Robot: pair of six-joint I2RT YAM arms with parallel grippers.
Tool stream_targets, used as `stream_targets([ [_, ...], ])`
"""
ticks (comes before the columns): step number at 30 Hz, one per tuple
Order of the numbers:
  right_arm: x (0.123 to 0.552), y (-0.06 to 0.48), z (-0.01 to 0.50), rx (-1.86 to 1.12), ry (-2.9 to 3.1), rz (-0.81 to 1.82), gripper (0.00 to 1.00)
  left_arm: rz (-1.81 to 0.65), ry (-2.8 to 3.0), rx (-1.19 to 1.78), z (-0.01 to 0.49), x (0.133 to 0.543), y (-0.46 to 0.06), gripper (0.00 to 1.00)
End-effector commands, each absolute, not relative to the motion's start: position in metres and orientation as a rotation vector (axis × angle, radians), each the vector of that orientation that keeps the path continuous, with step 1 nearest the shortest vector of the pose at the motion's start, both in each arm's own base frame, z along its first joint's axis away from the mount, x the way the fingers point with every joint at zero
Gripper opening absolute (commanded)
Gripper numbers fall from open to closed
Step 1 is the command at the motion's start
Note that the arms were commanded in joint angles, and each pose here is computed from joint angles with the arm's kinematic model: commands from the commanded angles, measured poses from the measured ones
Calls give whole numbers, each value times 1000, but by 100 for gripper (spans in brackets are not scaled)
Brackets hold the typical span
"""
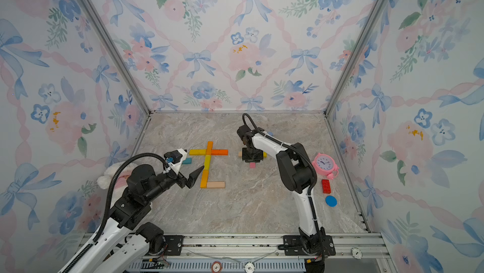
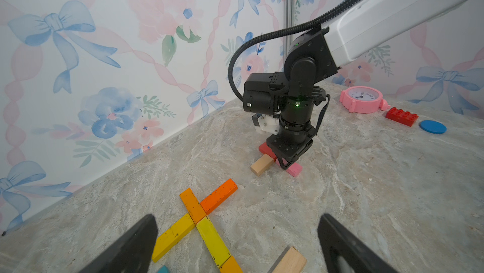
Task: Assemble the letter t with building blocks
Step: Assemble the building block at the center of the board.
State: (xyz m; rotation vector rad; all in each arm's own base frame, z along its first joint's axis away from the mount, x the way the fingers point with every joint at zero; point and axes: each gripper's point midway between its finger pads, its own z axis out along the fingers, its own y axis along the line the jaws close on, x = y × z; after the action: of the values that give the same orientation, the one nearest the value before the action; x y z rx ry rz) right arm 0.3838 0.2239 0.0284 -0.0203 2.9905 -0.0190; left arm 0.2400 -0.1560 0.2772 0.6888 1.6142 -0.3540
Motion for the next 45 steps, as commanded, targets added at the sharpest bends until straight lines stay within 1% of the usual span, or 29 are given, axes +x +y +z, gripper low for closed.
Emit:
stream_targets([
  [1, 382, 219, 12, 17, 3035, -50, 31, -357, 1596, 707, 276, 237, -158, 98],
  [8, 381, 218, 11, 21, 3037, -52, 35, -354, 1594, 705, 277, 237, -157, 98],
  [10, 381, 217, 12, 28, 3035, -53, 38, -355, 1594, 704, 277, 237, -157, 98],
  [16, 383, 221, 20, 40, 3015, -9, 48, -354, 1597, 701, 277, 237, -157, 98],
  [19, 383, 224, 26, 48, 2999, 27, 56, -354, 1596, 700, 277, 237, -157, 98],
  [20, 384, 226, 29, 46, 2990, 44, 57, -354, 1597, 699, 277, 237, -157, 98],
  [25, 385, 232, 45, 50, 2949, 126, 61, -352, 1599, 695, 277, 238, -156, 98],
  [29, 383, 229, 57, 62, 2925, 130, 62, -352, 1603, 693, 276, 238, -156, 98],
  [33, 377, 228, 79, 69, 2885, 166, 62, -348, 1608, 683, 276, 239, -155, 98],
  [36, 365, 227, 100, 31, 2859, 189, 63, -331, 1637, 615, 277, 246, -148, 98],
  [39, 355, 219, 131, -1, 2792, 214, 64, -304, 1694, 508, 278, 256, -137, 98],
  [40, 353, 216, 143, -19, 2755, 227, 64, -298, 1747, 483, 270, 263, -137, 98],
  [45, 341, 197, 200, -86, 2581, 278, 67, -257, 1888, 371, 262, 286, -131, 98],
])
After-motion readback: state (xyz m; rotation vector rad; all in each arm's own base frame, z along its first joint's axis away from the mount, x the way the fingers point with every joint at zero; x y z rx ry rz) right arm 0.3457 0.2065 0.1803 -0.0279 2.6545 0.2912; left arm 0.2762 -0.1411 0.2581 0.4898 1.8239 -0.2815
